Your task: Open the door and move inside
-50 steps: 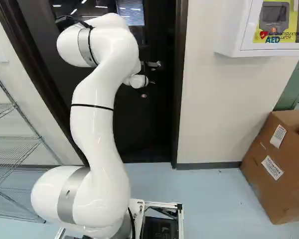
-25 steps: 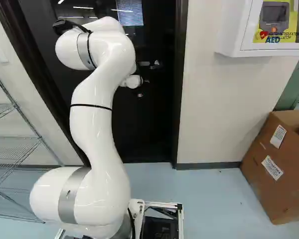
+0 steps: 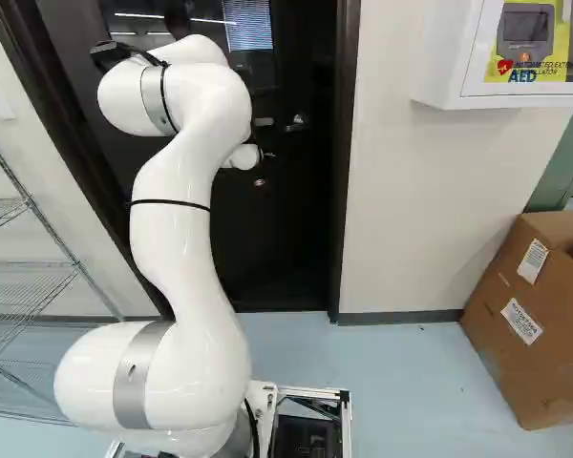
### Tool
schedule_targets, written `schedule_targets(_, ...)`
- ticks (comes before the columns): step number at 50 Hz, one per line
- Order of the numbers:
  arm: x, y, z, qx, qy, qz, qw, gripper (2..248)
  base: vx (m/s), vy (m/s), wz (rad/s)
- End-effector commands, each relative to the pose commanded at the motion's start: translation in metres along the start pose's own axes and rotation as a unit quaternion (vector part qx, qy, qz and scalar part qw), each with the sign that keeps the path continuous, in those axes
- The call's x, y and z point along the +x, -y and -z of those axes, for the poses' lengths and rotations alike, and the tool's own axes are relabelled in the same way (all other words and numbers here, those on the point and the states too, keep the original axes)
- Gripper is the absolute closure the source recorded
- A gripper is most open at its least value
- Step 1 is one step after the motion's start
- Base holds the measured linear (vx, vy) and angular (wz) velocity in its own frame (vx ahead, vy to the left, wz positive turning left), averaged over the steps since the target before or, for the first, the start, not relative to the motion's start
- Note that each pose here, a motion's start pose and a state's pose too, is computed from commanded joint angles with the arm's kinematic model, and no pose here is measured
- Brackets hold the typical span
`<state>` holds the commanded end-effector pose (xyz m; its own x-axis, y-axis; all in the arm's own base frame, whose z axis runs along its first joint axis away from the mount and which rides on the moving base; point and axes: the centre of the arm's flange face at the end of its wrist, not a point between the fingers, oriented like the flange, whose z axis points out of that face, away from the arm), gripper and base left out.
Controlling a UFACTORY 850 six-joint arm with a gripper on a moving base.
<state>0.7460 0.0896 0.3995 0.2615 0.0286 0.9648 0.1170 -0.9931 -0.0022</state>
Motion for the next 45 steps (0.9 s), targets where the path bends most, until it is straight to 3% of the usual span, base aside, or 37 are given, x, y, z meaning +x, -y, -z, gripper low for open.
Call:
schedule_targets(14,0.000,0.020,-0.008,0.013,-0.004,0.003,0.9999,3,0.000,0.000,0.000)
schedule_targets(35,0.001,0.027,-0.024,0.017,-0.013,0.004,0.9998,3,0.000,0.000,0.000)
schedule_targets(45,0.000,0.027,-0.014,0.017,-0.008,0.005,0.9998,3,0.000,0.000,0.000)
